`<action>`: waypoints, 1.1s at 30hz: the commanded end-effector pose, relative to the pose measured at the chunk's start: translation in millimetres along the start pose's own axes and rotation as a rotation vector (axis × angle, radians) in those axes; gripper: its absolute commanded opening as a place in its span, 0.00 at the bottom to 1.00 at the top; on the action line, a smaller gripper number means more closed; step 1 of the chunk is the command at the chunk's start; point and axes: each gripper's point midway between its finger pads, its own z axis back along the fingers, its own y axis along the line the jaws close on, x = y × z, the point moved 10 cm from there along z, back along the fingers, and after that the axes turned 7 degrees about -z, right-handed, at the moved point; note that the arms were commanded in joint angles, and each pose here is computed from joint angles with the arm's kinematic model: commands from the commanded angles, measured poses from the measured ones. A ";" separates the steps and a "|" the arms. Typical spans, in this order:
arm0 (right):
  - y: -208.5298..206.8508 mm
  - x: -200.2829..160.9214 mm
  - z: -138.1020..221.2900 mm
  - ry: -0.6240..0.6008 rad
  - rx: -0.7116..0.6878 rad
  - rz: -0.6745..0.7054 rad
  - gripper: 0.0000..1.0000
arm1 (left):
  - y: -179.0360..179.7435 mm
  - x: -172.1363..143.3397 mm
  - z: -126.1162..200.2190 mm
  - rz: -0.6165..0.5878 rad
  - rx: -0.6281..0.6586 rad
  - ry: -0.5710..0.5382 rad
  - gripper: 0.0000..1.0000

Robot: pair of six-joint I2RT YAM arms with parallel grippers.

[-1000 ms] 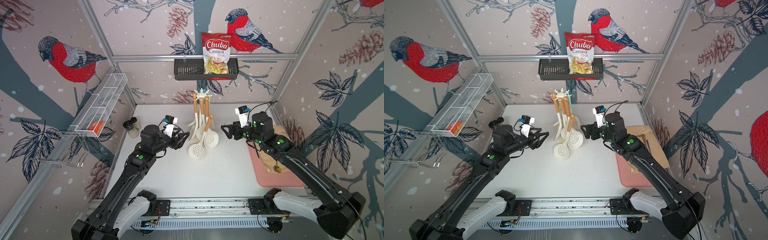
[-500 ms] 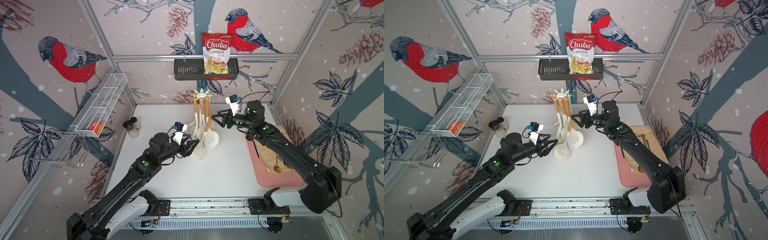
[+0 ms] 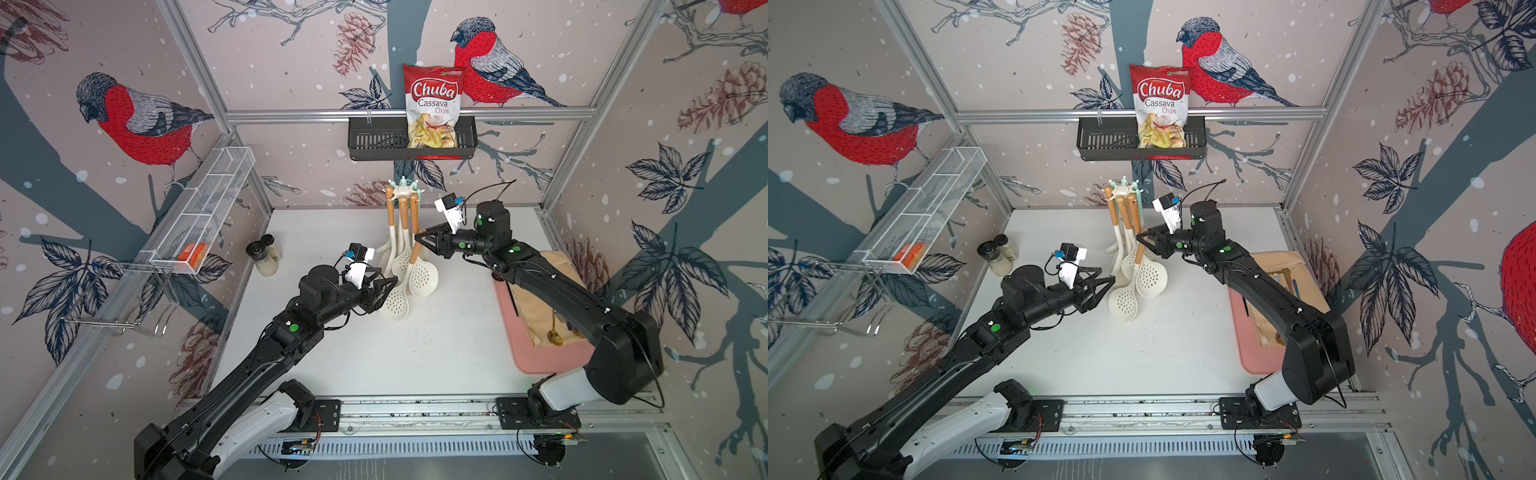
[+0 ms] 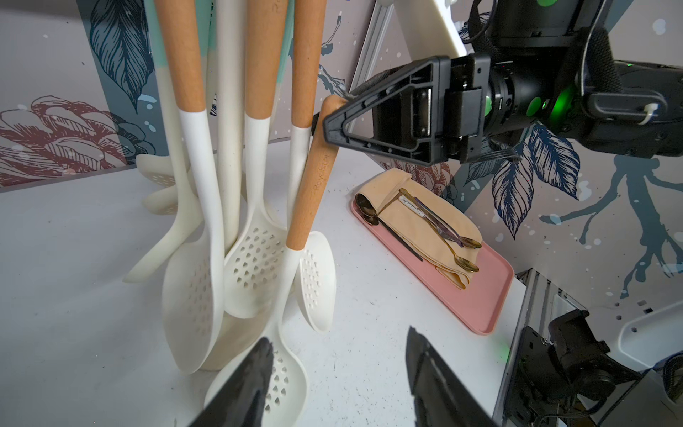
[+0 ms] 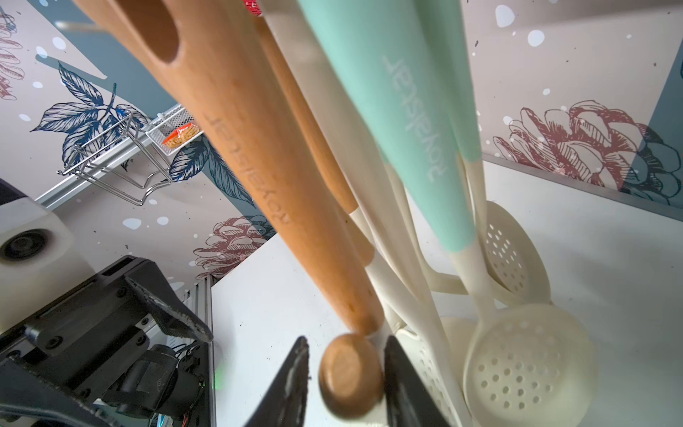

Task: Hang the skimmer on the kitchen utensil rack
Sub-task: Pick up the skimmer from the center of the board.

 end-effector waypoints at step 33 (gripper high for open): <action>126.3 38.2 11.1 -0.040 -0.149 -0.152 0.00 | -26.1 65.7 -41.5 -0.199 0.077 -0.092 0.24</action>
